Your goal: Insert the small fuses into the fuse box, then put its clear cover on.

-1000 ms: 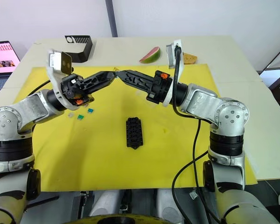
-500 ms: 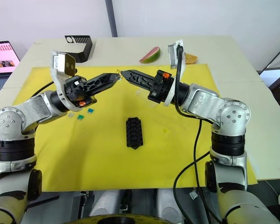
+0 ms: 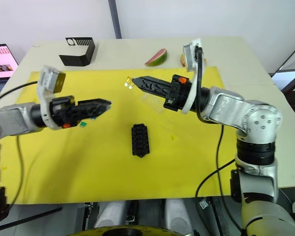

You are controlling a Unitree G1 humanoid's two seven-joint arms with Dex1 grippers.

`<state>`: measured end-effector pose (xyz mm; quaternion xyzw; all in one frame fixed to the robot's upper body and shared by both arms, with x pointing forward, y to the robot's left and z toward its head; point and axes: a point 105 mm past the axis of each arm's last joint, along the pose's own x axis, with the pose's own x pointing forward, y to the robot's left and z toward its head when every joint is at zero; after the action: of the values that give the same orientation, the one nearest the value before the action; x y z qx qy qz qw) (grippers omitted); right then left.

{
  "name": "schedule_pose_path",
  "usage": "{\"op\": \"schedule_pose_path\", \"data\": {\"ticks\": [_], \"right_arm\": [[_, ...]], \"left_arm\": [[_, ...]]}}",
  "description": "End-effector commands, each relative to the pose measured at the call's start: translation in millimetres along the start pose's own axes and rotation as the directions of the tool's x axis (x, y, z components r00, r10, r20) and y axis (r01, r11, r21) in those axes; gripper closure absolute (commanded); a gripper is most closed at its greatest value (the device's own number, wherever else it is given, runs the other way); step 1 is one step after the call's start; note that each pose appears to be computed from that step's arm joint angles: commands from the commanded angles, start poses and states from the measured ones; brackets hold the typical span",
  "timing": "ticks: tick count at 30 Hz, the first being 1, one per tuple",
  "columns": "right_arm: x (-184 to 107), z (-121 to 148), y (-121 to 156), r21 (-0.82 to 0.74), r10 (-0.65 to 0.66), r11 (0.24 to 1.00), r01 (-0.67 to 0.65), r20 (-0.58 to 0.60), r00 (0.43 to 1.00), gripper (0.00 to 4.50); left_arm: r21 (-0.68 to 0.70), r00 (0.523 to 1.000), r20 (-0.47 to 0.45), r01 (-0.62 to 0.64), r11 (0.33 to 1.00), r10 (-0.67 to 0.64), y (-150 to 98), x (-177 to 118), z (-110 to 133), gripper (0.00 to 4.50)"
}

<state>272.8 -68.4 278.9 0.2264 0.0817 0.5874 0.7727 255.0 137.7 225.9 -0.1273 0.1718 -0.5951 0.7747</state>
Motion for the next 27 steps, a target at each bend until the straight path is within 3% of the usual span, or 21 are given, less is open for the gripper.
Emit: {"op": "schedule_pose_path", "data": {"ticks": [1, 4, 10, 18, 27], "right_arm": [[-0.7, -11.1, 8.5, -0.178, -0.001, 0.984, -0.017, -0.096, 0.995, 4.50], [-2.3, -40.0, 2.6, -0.369, -0.056, 0.929, -0.037, -0.237, 0.970, 4.50], [-11.5, -90.9, -10.4, -0.609, -0.088, 0.763, -0.217, -0.430, 0.899, 4.50], [-11.5, -111.0, -20.3, -0.680, -0.088, 0.675, -0.288, -0.461, 0.883, 4.50], [-16.8, -127.3, -32.7, -0.714, -0.113, 0.619, -0.327, -0.492, 0.863, 4.50]], "left_arm": [[0.160, 0.989, -0.139, 0.071, 0.984, -0.049, -9.0, 4.4, -19.5, 0.01], [0.308, 0.960, -0.274, 0.148, 0.940, -0.062, -12.6, 12.1, -48.0, 0.01], [0.513, 0.954, -0.299, 0.176, 0.840, -0.017, 2.9, 26.3, -69.8, 0.01], [0.597, 0.938, -0.346, 0.192, 0.779, 0.034, 19.6, 35.8, -88.6, 0.01], [0.615, 0.953, -0.300, 0.157, 0.773, 0.045, 25.4, 50.6, -89.0, 0.01]]}}
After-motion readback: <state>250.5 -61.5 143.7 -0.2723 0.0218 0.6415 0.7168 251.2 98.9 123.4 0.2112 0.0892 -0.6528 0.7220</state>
